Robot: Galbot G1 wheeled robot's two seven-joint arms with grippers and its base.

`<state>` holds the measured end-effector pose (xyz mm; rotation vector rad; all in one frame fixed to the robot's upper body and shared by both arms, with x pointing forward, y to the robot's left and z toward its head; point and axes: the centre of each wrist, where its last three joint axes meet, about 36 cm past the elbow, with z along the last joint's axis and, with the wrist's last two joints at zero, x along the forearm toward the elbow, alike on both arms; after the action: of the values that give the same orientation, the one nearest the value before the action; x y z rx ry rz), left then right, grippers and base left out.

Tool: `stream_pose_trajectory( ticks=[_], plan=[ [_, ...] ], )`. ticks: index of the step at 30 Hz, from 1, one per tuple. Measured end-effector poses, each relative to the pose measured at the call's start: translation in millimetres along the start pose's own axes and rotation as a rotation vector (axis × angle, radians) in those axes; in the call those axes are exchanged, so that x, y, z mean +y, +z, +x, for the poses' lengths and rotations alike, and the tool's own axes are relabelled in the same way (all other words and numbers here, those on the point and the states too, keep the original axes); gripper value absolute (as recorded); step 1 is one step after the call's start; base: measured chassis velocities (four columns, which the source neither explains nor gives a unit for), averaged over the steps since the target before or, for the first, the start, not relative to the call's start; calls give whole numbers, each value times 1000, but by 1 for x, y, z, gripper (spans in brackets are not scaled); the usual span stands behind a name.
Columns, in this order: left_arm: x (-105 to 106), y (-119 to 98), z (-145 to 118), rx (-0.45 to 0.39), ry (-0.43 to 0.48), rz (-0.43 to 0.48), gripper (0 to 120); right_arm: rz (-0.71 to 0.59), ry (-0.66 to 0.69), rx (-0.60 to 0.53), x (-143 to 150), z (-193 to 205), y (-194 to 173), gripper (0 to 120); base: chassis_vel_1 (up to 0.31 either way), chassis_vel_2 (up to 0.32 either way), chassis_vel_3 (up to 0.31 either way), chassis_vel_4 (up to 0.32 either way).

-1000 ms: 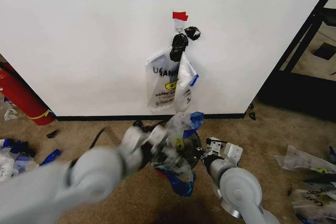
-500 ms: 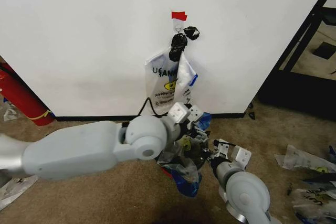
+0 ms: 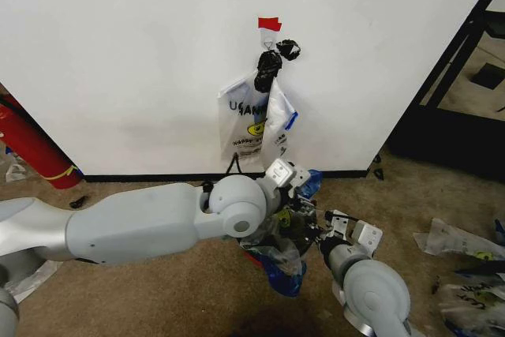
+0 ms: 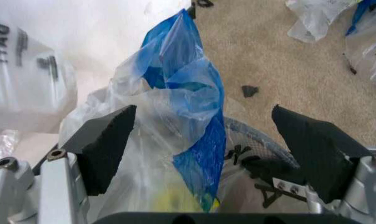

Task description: Pick up the garbage bag from the wall and place it over the trash bin.

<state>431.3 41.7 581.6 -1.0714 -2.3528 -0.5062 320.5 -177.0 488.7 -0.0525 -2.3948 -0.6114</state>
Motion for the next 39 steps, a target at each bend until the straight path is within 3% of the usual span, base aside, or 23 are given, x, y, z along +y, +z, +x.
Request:
stream_pose_trajectory(
  ticks=[10, 23, 35, 39],
  plan=[
    [4, 9, -13, 10, -13, 5, 53, -1, 2, -7, -1, 4, -1, 1, 0, 0, 0, 0],
    [10, 13, -8, 4, -26, 21, 1, -12, 7, -7, -2, 5, -1, 1, 0, 0, 0, 0],
    [49, 13, 2, -22, -139, 84, 0, -5, -45, -3, -10, 2, 8, 1, 0, 0, 0, 0],
    [72, 18, 3, -31, -200, 134, 0, 6, -56, 8, -13, 0, 13, 1, 0, 0, 0, 0]
  ],
)
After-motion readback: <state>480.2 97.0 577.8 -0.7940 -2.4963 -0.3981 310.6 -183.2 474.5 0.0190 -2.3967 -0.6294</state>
